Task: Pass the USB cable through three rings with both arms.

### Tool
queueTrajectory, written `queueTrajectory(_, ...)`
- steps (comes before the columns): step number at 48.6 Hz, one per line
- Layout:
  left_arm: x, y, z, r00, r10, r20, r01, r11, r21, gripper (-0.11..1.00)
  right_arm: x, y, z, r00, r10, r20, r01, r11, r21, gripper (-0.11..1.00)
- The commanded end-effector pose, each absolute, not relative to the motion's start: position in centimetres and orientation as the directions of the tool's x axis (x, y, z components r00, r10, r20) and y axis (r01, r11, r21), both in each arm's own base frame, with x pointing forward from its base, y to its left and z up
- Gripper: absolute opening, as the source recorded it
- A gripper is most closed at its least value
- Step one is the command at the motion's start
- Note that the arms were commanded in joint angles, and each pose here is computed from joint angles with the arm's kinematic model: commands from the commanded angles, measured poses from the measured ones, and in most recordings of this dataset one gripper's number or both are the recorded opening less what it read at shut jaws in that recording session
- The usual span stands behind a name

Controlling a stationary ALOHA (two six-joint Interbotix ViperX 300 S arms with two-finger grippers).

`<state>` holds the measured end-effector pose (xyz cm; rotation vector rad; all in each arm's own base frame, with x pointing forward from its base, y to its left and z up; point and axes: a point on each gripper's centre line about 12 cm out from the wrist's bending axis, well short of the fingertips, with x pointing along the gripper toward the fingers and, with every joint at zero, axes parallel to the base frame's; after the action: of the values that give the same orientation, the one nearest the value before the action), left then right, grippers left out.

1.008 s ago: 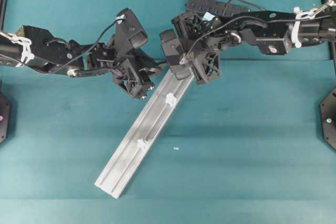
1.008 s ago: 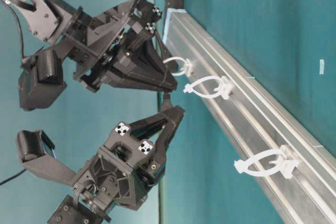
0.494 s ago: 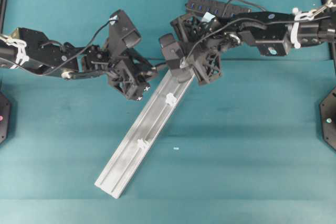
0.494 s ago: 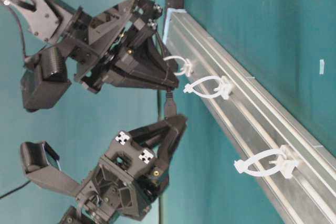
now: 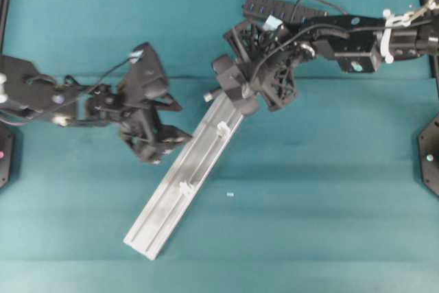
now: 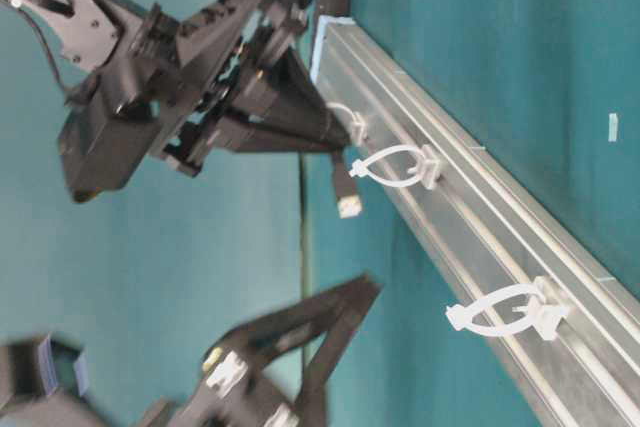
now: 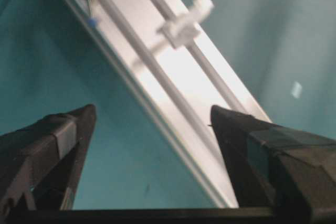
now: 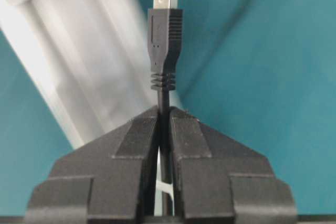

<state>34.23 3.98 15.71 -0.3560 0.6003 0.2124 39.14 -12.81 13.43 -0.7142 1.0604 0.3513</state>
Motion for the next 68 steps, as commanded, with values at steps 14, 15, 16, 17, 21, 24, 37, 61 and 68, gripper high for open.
queueTrajectory(14, 30.4, 3.2, 22.3, 0.895, 0.093, -0.436, -0.235, 0.929, -0.284, 0.94, 38.6, -12.0, 14.3, 0.429, -0.041, -0.902, -0.683, 0.639, -0.353, 0.06)
queueTrajectory(15, 30.1, 3.1, 22.5, 0.895, 0.092, -0.437, -0.235, 0.929, -0.285, 0.94, 38.5, -12.0, 14.3, 0.427, -0.039, -0.904, -0.686, 0.637, -0.352, 0.06)
queueTrajectory(16, 29.8, 3.1, 22.8, 0.895, 0.091, -0.437, -0.234, 0.929, -0.285, 0.94, 38.4, -11.9, 14.2, 0.423, -0.037, -0.905, -0.690, 0.635, -0.348, 0.06)
queueTrajectory(17, 29.5, 2.9, 22.8, 0.892, 0.088, -0.444, -0.234, 0.930, -0.284, 0.94, 38.3, -11.9, 14.1, 0.418, -0.035, -0.908, -0.694, 0.633, -0.344, 0.06)
queueTrajectory(21, 28.3, 2.4, 23.2, 0.881, 0.077, -0.467, -0.232, 0.930, -0.285, 0.94, 38.0, -11.5, 14.0, 0.407, -0.027, -0.913, -0.709, 0.621, -0.334, 0.06)
queueTrajectory(24, 27.4, 2.0, 23.3, 0.877, 0.066, -0.477, -0.225, 0.932, -0.284, 0.94, 38.0, -11.3, 13.9, 0.404, -0.024, -0.914, -0.716, 0.614, -0.333, 0.06)
queueTrajectory(37, 25.7, 1.8, 24.0, 0.892, 0.065, -0.447, -0.213, 0.933, -0.290, 0.94, 37.7, -11.0, 13.6, 0.399, -0.021, -0.917, -0.740, 0.583, -0.335, 0.06)
queueTrajectory(61, 25.6, 1.8, 23.9, 0.891, 0.065, -0.450, -0.214, 0.933, -0.290, 0.94, 38.6, -10.5, 13.1, 0.407, -0.021, -0.913, -0.759, 0.549, -0.350, 0.06)
queueTrajectory(68, 25.6, 1.8, 23.9, 0.890, 0.065, -0.451, -0.215, 0.933, -0.290, 0.94, 38.6, -10.1, 13.0, 0.403, -0.016, -0.915, -0.775, 0.527, -0.350, 0.06)
